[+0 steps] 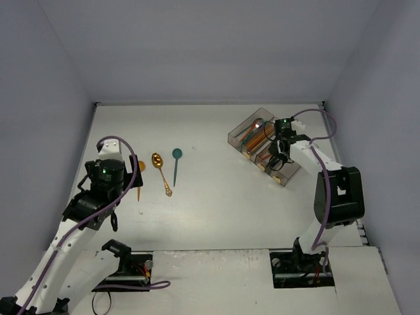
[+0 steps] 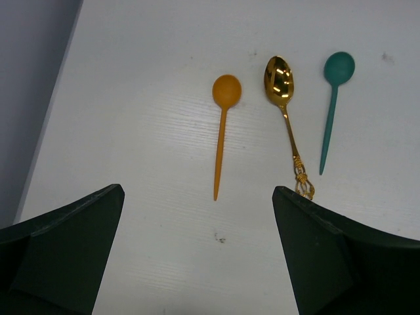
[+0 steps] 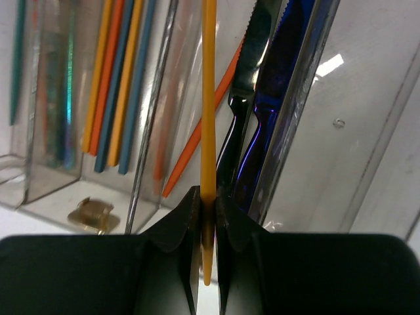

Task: Sort the eating utensils into containers

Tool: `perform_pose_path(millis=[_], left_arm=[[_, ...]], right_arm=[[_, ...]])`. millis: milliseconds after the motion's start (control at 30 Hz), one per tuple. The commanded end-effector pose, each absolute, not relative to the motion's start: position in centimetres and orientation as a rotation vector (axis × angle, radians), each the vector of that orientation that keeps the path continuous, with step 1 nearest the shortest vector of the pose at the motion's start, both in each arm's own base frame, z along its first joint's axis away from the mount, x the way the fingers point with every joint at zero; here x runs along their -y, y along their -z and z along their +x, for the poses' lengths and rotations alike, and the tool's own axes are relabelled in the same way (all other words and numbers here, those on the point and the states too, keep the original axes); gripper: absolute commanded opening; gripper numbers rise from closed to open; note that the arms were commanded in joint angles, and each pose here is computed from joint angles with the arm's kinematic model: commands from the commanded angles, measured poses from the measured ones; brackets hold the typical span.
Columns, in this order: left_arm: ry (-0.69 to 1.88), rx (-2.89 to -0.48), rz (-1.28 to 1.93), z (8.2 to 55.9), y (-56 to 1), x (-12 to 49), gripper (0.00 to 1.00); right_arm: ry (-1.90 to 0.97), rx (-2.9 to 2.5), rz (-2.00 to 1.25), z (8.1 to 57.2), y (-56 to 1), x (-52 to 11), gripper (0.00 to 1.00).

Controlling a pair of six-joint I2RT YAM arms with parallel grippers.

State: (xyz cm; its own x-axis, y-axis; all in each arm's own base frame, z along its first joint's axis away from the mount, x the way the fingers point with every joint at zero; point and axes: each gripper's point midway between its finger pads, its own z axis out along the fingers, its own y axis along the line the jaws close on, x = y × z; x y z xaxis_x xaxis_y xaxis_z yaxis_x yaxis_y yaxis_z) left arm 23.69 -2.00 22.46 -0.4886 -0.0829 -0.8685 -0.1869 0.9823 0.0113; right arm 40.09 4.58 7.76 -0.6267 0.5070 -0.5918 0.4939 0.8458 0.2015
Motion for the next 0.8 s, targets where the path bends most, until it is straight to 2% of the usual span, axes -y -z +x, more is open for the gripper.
perform_pose_path(millis=[0,67,233,367,433,567,633,767], left_arm=[[-0.198,-2.082,-0.181,23.5,-21.8,0.9,0.96],[-0.193,-2.088,-0.191,23.4,-21.4,0.9,0.96],[-0.149,-2.109,-0.183,23.9,-21.1,1.9,0.96],[-0.077,-2.141,-0.143,24.9,-21.0,3.6,0.96],[-0.051,-2.170,-0.122,25.5,-20.5,4.4,0.96],[-0.002,-2.218,-0.102,27.0,-19.5,6.1,0.96],[0.005,-2.268,-0.099,27.7,-18.2,6.9,0.94],[0.028,-2.334,-0.163,29.2,-16.8,8.1,0.85]], right_arm=[[-0.024,-2.272,0.793,42.9,-8.8,-3.9,0.02],[-0.033,-2.283,0.797,43.0,-8.4,-4.2,0.10],[-0.056,-2.262,0.765,43.0,-9.9,-4.4,0.35],[-0.113,-2.194,0.694,42.7,-14.1,-4.7,0.49],[-0.125,-2.181,0.651,42.5,-15.3,-4.8,0.52],[-0.215,-2.114,0.525,41.2,-20.0,-5.7,0.68],[-0.237,-2.092,0.482,40.3,-21.3,-5.8,0.72],[-0.281,-2.052,0.424,37.9,-23.2,-6.0,0.75]])
